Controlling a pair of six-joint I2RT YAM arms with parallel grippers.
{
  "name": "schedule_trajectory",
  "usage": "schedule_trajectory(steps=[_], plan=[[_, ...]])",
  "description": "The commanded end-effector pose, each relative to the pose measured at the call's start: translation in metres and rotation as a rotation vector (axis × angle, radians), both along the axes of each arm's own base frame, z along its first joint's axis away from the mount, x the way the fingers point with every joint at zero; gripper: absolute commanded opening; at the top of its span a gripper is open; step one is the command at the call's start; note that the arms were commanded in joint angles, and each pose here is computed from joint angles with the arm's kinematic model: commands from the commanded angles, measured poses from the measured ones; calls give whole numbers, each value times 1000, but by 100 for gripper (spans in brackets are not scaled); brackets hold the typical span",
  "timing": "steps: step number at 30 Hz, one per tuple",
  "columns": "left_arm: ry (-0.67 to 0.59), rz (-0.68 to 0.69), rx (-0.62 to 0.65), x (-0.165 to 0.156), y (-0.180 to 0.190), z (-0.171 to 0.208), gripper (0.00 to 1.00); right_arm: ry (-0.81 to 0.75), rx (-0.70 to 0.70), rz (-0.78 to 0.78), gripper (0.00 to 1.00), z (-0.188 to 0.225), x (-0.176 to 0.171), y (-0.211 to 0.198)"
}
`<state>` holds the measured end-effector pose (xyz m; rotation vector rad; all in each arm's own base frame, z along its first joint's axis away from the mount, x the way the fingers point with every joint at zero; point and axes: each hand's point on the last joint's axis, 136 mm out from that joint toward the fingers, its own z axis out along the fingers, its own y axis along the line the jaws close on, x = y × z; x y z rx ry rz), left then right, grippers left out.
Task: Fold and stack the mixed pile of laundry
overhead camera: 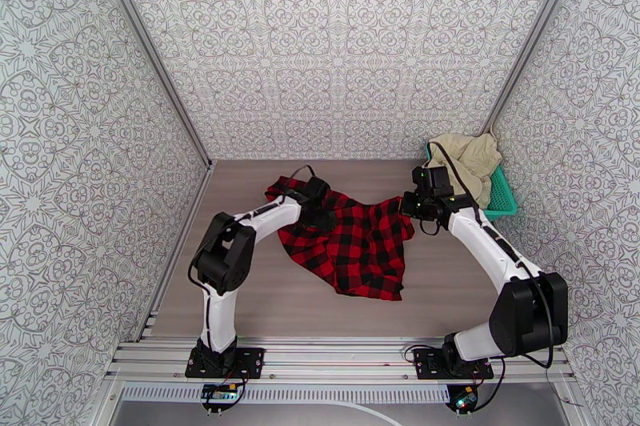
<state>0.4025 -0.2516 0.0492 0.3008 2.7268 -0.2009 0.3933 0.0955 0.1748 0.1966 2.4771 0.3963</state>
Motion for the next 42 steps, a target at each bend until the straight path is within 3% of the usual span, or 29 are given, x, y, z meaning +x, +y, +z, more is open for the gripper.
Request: schedule_trajectory(steps=[1,3,7,11,18,24,27,33,37,42], plan=[[20,-4,37,-20,3,-2,78,19,-7,-15,0,-13,0,-5],[33,-18,33,-24,-1,-5,68,26,-2,-12,0,-17,1,-4],[3,-12,34,-24,0,3,25,32,15,-8,0,-20,3,0],[-98,24,-4,-17,15,39,2,18,25,-10,0,-13,6,0],[-321,155,-181,-21,87,132,0,-57,28,-33,0,21,19,-8],[-516,348,-286,-58,185,189,0,-174,46,-62,0,76,30,-19],[-603,388,-342,-76,209,211,0,-262,65,-65,0,115,33,-20],[-865,325,-403,-100,217,306,0,-480,50,-98,0,217,16,-32],[-1042,224,-392,-118,212,395,0,-651,-6,-159,0,288,-21,-53],[-1256,82,-426,-164,197,493,0,-852,-10,-203,0,363,-91,-70]])
